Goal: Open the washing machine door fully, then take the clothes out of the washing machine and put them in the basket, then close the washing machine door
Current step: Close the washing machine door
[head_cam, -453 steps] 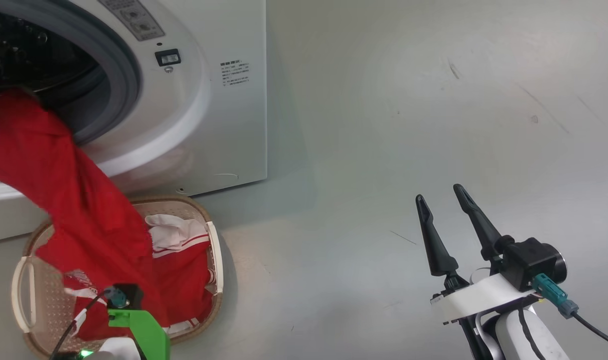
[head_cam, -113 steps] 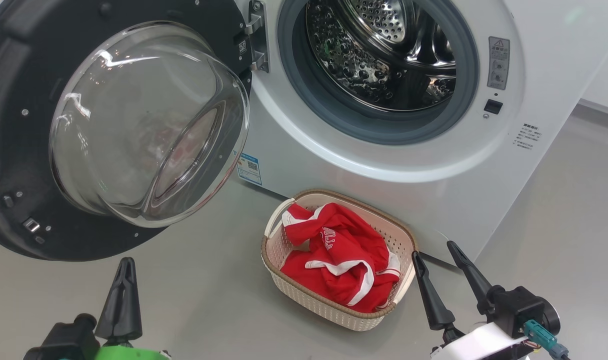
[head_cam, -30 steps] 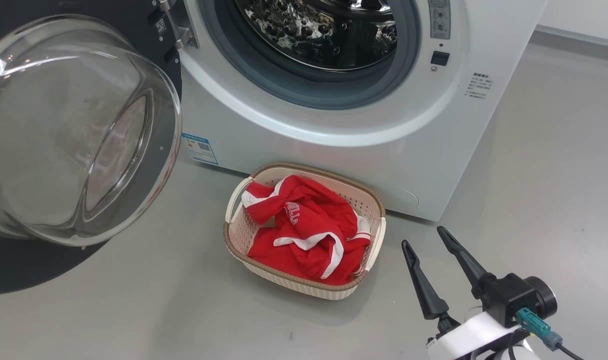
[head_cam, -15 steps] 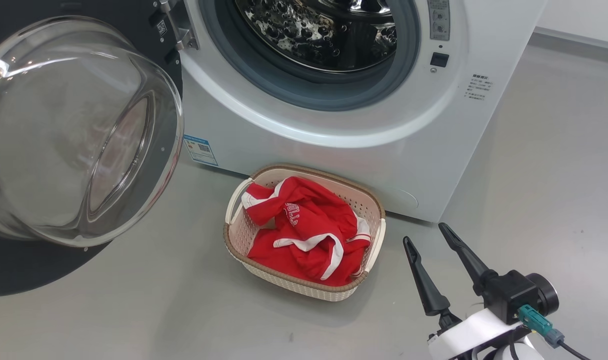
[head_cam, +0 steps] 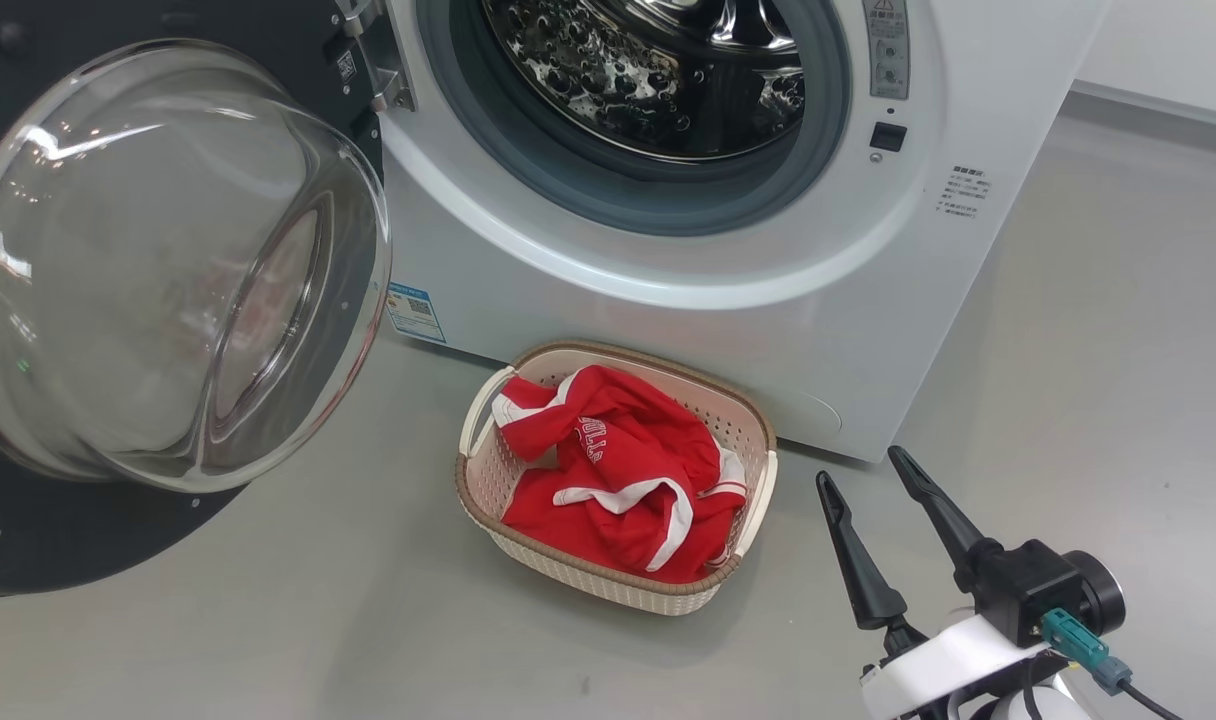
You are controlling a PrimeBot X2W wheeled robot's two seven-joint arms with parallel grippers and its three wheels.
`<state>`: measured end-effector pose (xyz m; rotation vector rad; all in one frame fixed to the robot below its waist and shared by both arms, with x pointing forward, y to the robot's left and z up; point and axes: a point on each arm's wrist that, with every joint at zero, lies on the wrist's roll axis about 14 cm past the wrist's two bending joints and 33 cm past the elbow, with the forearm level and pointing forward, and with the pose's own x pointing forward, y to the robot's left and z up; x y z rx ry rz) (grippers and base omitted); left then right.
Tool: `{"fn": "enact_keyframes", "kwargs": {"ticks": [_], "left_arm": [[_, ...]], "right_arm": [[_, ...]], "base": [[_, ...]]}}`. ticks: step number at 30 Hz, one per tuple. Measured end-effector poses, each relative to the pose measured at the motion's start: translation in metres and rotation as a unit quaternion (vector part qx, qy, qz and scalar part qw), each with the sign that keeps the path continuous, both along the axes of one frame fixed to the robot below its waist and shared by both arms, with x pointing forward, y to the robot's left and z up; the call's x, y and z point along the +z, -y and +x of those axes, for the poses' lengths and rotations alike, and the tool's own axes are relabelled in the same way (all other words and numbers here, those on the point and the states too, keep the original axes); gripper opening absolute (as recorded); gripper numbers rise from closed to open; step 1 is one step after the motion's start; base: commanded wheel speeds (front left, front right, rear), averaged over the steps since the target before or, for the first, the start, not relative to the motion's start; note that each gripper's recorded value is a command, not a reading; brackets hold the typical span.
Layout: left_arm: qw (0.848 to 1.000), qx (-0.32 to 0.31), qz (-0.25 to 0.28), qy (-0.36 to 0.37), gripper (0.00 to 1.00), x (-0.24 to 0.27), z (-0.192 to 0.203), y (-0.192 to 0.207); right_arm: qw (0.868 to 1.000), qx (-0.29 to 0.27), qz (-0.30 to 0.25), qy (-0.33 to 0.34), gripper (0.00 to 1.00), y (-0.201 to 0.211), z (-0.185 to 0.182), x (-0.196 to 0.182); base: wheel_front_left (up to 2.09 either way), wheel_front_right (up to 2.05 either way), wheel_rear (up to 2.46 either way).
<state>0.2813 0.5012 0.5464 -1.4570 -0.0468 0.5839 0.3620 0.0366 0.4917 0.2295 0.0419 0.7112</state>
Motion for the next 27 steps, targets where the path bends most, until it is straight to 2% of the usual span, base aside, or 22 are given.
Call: {"fn": "enact_keyframes", "kwargs": {"ticks": [14, 27], "left_arm": [[0.996, -0.084, -0.014, 0.008, 0.00, -0.020, -0.004, 0.039], [0.978, -0.203, -0.031, 0.022, 0.00, -0.037, 0.014, 0.108]], "right_arm": [[1.000, 0.006, 0.002, 0.010, 1.00, -0.006, -0.005, 0.008], [1.000, 0.012, 0.003, 0.012, 1.00, -0.009, -0.008, 0.009]], "base": [[0.00, 0.00, 0.00], [0.00, 0.00, 0.00]]}}
